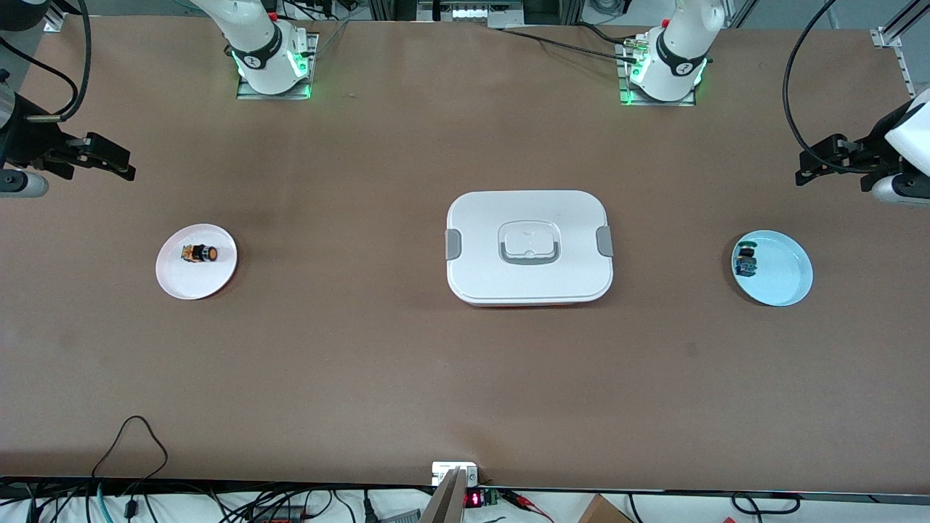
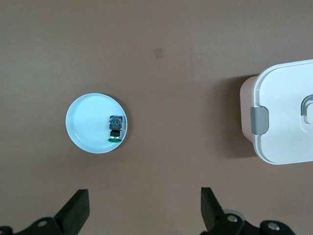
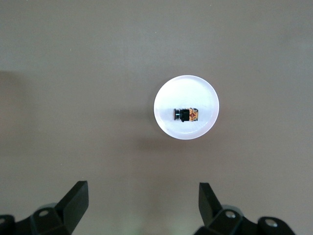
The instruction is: Transfer orange switch to right arm and place
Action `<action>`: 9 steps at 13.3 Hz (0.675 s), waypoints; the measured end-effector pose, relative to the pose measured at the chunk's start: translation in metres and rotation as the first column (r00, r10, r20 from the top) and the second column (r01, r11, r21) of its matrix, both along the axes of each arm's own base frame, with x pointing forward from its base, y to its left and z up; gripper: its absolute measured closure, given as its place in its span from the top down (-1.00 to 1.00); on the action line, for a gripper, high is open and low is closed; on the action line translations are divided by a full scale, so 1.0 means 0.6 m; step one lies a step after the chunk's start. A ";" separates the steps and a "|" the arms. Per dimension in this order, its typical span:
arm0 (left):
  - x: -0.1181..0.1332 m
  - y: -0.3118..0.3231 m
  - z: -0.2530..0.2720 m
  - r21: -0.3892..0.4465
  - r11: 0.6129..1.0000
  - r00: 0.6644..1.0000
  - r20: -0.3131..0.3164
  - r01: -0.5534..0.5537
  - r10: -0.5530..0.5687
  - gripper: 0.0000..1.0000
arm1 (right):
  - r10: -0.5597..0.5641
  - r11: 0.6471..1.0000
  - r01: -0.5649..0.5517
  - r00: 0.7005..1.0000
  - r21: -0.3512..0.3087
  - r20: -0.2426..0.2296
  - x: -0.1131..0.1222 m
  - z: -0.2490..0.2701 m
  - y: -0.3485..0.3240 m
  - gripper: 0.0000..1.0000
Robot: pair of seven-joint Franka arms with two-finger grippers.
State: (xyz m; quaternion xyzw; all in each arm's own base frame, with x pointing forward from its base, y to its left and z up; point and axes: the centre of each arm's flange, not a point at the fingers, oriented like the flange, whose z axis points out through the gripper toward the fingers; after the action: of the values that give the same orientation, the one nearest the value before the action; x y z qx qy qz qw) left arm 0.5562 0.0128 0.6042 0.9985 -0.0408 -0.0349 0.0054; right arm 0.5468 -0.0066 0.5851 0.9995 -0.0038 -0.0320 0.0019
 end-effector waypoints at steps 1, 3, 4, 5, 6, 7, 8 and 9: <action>0.000 0.000 0.000 0.000 1.000 1.000 0.000 0.000 0.000 1.00 | 0.002 1.000 -0.002 1.000 0.001 -0.001 -0.004 -0.007 0.002 1.00; 0.000 0.000 0.000 0.000 1.000 1.000 0.001 0.000 0.000 1.00 | 0.004 1.000 -0.004 1.000 0.001 -0.001 -0.007 -0.008 0.003 1.00; 0.000 0.000 0.000 0.000 1.000 1.000 0.001 0.000 0.000 1.00 | 0.004 1.000 -0.004 1.000 0.001 0.010 -0.006 -0.003 0.003 1.00; 0.000 0.000 0.000 0.000 1.000 1.000 0.001 0.000 0.000 1.00 | 0.004 1.000 -0.004 1.000 0.001 0.021 -0.004 0.004 0.003 1.00; 0.000 0.000 0.000 0.000 1.000 1.000 0.001 0.000 0.000 1.00 | 0.004 1.000 -0.004 1.000 0.001 0.030 -0.003 0.011 0.003 1.00; 0.000 0.000 0.000 0.000 1.000 1.000 0.001 0.000 0.000 1.00 | 0.004 1.000 -0.004 0.999 0.001 0.037 -0.003 0.017 0.003 1.00; 0.000 0.000 0.000 0.000 1.000 1.000 0.001 0.000 0.000 1.00 | 0.004 1.000 -0.004 0.999 0.001 0.043 -0.002 0.022 0.003 1.00; 0.000 0.000 0.000 0.000 1.000 1.000 0.002 0.000 0.000 1.00 | 0.004 1.000 -0.004 0.999 0.001 0.046 -0.002 0.025 0.003 1.00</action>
State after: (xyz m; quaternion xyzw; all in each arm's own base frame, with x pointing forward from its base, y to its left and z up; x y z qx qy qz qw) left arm 0.5564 0.0126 0.6045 0.9986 -0.0410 -0.0339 0.0053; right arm 0.5456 -0.0049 0.6000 1.0000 -0.0018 -0.0090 0.0013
